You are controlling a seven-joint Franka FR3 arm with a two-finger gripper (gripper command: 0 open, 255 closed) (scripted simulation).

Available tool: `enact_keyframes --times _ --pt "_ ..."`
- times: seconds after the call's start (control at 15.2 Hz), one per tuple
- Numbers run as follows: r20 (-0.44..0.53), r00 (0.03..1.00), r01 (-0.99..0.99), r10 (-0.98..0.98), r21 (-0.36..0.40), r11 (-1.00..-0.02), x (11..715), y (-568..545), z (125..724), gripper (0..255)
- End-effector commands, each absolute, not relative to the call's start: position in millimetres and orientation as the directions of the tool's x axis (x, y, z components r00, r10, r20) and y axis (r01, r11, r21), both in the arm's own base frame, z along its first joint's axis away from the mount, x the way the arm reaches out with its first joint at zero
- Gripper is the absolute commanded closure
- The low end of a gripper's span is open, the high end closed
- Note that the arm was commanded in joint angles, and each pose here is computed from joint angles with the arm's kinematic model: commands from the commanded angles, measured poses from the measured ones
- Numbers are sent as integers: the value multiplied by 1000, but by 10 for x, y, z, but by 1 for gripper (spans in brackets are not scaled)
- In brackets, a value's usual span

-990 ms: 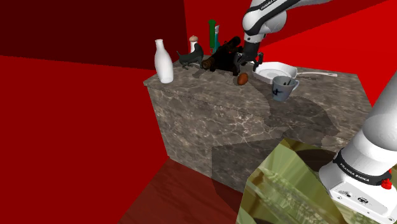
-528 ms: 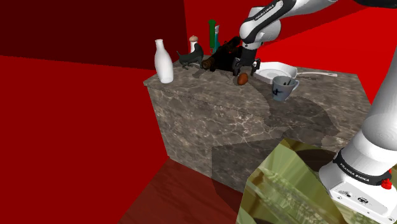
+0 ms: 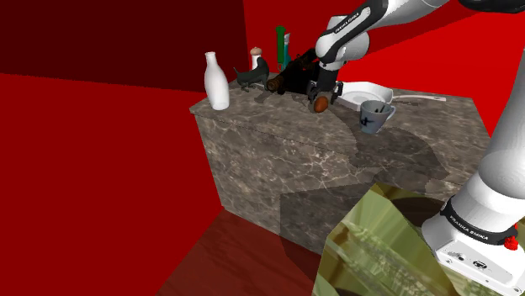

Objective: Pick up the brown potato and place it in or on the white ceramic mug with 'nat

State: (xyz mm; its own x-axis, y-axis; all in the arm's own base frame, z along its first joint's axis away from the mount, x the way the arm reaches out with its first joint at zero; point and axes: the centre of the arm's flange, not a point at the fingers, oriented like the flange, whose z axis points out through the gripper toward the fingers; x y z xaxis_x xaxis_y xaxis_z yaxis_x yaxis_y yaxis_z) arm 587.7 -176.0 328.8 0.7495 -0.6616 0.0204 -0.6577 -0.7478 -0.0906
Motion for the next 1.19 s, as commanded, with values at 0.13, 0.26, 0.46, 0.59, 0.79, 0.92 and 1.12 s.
enact_keyframes --times 0.13,0.26,0.46,0.59,0.79,0.92,1.12 --pt "20 750 -658 -662 -91 -748 5877 -1760 3288 255" --pt "20 750 -658 -662 -91 -748 5877 -1760 3289 255" --pt "20 750 -658 -662 -91 -748 5877 -1759 3288 255" --pt "20 750 -658 -662 -91 -748 5878 -1760 3288 255" --pt "20 750 -658 -662 -91 -748 5877 -1760 3340 255" --pt "20 750 -658 -662 -91 -748 5877 -1760 3446 255" --pt "20 750 -658 -662 -91 -748 5877 -1760 3604 255"
